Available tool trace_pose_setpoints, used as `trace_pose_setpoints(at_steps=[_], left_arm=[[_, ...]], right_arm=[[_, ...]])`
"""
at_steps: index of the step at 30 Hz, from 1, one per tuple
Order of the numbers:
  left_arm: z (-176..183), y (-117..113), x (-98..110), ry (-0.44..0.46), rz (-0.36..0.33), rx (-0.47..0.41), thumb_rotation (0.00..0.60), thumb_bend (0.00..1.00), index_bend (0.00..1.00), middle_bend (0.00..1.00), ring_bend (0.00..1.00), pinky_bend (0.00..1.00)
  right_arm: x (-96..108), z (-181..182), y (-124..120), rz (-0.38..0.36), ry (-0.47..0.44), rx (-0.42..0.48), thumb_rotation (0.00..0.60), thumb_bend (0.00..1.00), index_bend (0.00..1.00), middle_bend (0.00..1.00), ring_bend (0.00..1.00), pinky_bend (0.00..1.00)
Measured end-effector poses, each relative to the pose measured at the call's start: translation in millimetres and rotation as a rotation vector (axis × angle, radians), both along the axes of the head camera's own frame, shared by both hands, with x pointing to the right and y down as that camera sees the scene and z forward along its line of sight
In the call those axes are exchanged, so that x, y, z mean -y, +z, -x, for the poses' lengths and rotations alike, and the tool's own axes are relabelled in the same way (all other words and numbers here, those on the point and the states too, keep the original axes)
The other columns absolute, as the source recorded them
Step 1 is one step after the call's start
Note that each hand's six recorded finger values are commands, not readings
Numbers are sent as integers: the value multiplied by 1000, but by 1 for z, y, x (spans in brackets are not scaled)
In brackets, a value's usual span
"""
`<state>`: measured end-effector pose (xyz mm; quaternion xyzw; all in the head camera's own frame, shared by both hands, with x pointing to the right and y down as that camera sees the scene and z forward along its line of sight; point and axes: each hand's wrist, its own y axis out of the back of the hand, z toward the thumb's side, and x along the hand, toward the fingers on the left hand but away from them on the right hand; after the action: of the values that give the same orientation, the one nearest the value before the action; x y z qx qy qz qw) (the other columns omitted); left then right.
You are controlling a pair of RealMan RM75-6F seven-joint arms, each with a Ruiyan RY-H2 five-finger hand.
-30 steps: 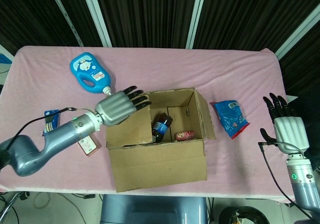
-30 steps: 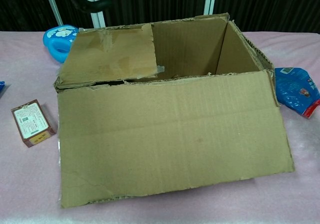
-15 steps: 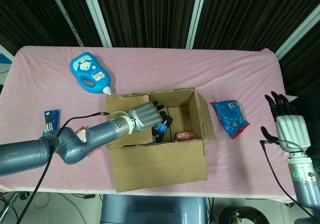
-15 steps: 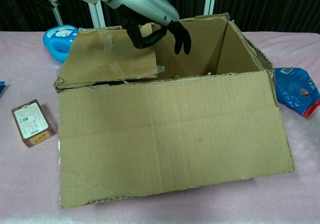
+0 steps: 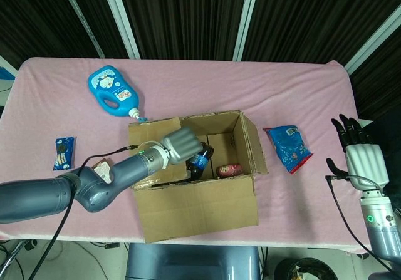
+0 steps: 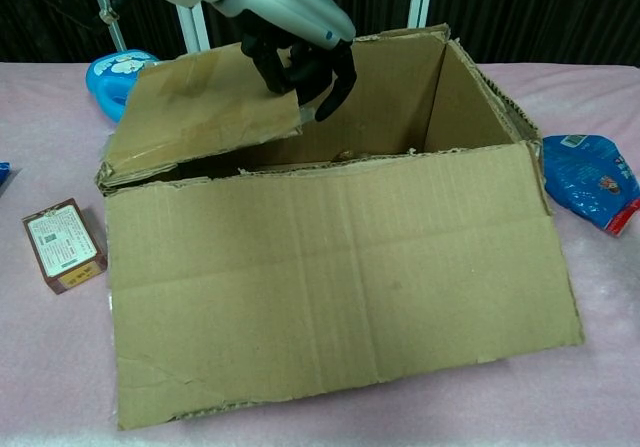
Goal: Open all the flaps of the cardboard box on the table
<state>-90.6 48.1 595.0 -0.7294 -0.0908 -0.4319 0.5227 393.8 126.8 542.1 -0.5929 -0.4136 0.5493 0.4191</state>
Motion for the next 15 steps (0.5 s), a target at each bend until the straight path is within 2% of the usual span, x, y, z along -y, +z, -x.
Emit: trace_pose_setpoints(at_steps=[6, 15], left_arm=[[6, -24, 11, -46, -31, -25, 600, 1000, 426, 571, 393, 450], [27, -70, 23, -136, -27, -57, 600, 1000, 423, 570, 393, 457]], right_arm=[[-1, 2, 0, -2, -4, 8, 600, 350, 0, 0, 0, 214], [-1, -2, 2, 5, 20, 18, 600, 353, 0, 0, 0, 214]])
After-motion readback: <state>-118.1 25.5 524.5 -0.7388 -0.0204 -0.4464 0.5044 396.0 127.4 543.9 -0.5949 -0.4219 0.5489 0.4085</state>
